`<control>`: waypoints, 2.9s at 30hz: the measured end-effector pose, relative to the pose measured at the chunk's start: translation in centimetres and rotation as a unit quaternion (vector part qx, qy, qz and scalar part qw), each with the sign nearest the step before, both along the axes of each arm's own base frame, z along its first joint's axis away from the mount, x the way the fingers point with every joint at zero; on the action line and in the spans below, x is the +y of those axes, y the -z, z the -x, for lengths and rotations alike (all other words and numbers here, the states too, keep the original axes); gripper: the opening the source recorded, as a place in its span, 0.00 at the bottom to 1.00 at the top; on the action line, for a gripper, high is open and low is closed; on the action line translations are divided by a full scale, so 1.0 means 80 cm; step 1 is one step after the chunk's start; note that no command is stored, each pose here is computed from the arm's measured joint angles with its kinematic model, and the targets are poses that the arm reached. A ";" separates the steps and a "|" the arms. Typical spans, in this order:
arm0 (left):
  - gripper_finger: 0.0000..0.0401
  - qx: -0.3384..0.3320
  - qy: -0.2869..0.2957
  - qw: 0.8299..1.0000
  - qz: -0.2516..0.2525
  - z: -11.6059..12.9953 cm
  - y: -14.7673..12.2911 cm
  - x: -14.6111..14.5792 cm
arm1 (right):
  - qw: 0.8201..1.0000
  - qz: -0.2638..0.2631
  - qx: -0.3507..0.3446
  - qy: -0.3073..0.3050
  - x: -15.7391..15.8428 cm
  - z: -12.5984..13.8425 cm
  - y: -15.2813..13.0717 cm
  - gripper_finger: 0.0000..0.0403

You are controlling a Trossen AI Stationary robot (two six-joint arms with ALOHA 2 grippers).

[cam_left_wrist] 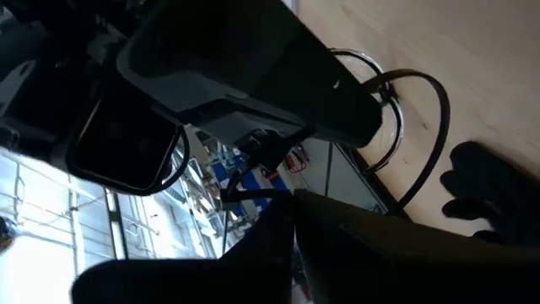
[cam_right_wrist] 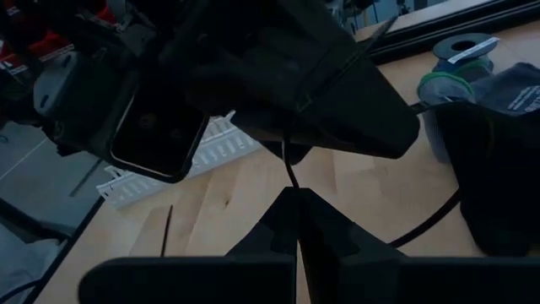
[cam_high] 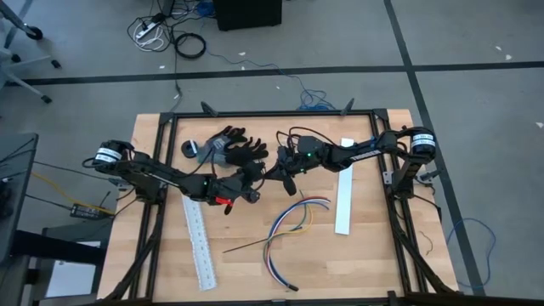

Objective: Ziptie cables
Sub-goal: Insert the top black zip tie pointed tail end through the slot to form a loop

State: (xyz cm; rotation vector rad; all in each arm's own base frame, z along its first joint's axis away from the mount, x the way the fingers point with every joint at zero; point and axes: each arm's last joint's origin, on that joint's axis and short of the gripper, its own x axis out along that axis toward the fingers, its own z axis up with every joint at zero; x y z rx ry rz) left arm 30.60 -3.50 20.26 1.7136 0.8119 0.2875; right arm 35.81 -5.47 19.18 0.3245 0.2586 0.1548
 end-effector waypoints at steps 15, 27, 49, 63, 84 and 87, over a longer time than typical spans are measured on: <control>0.00 -0.175 -0.030 0.962 0.208 -0.002 -0.002 -0.002 | 0.997 -0.071 -0.014 -0.002 0.002 -0.001 -0.007 0.00; 0.00 -0.230 -0.057 0.920 0.312 0.000 0.002 -0.002 | 0.989 -0.144 0.009 -0.012 0.004 -0.001 -0.006 0.00; 0.00 -0.263 -0.060 0.843 0.466 0.028 -0.029 -0.001 | 0.996 -0.057 0.002 -0.075 -0.007 0.004 -0.001 0.58; 0.00 -0.227 -0.082 0.771 0.589 0.032 -0.020 0.014 | 0.992 -0.023 -0.073 -0.101 -0.025 0.006 -0.018 0.66; 0.00 -0.221 -0.063 0.799 0.556 0.019 -0.013 0.033 | 0.991 -0.038 -0.082 -0.094 -0.026 0.006 -0.022 0.58; 0.00 -0.225 -0.056 0.802 0.550 0.018 -0.014 0.033 | 0.991 -0.038 -0.082 -0.094 -0.026 0.006 -0.022 0.58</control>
